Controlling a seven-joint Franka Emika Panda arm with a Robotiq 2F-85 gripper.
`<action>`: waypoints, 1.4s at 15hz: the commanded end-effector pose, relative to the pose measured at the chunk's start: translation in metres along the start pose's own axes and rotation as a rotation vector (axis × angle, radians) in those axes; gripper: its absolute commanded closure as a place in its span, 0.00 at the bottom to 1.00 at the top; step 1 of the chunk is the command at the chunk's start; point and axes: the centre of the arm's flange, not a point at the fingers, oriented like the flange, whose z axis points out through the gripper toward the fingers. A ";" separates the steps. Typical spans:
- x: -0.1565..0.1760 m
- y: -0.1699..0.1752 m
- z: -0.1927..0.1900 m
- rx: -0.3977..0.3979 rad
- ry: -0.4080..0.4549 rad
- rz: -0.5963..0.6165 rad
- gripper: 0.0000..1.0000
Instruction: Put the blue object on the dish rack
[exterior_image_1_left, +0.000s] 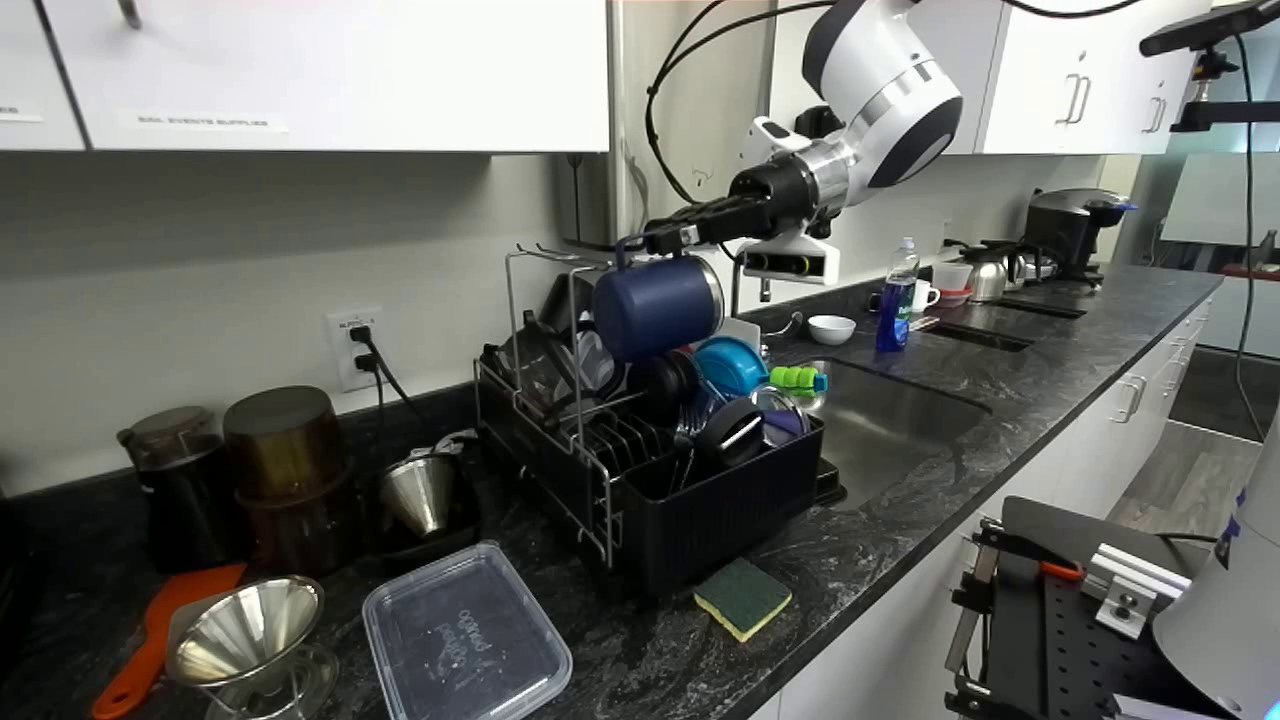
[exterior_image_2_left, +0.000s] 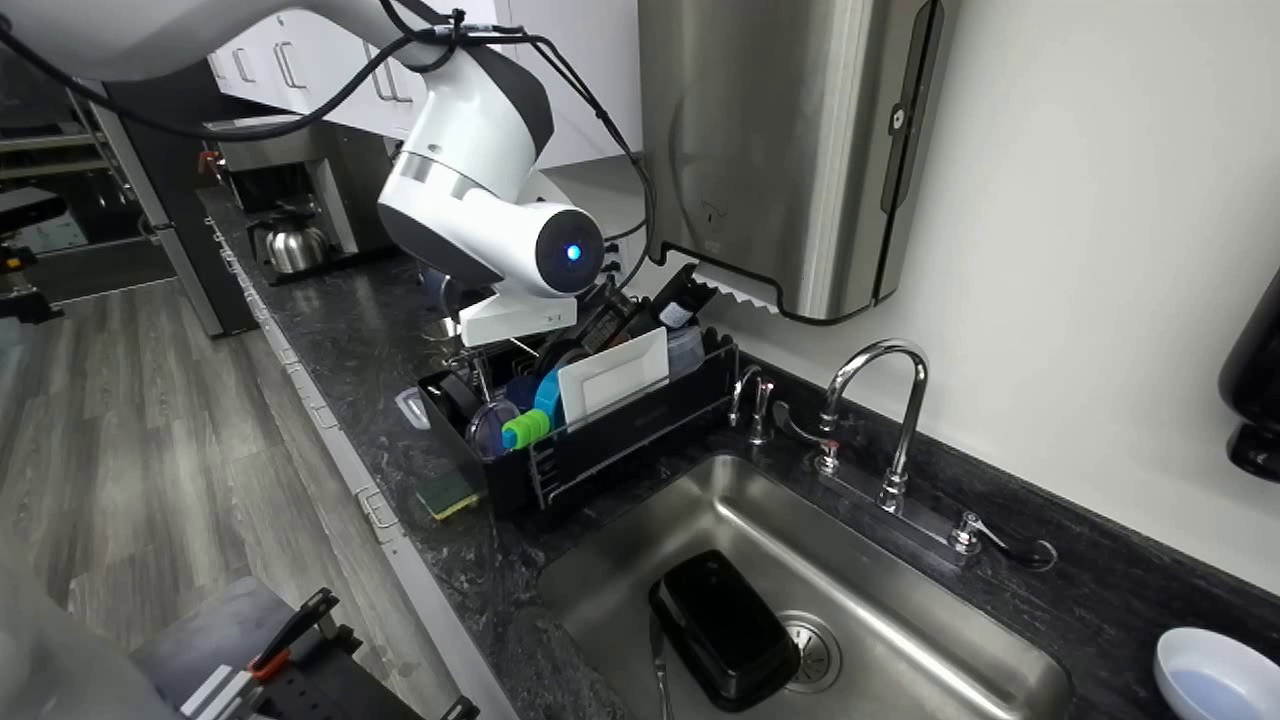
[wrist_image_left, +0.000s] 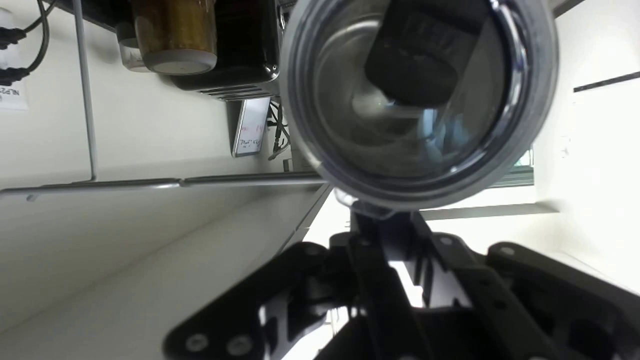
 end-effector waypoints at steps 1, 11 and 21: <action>-0.003 0.003 0.001 -0.019 0.011 -0.037 0.96; -0.021 0.007 0.004 0.012 -0.042 0.024 0.96; -0.018 0.014 0.006 0.016 -0.045 0.014 0.96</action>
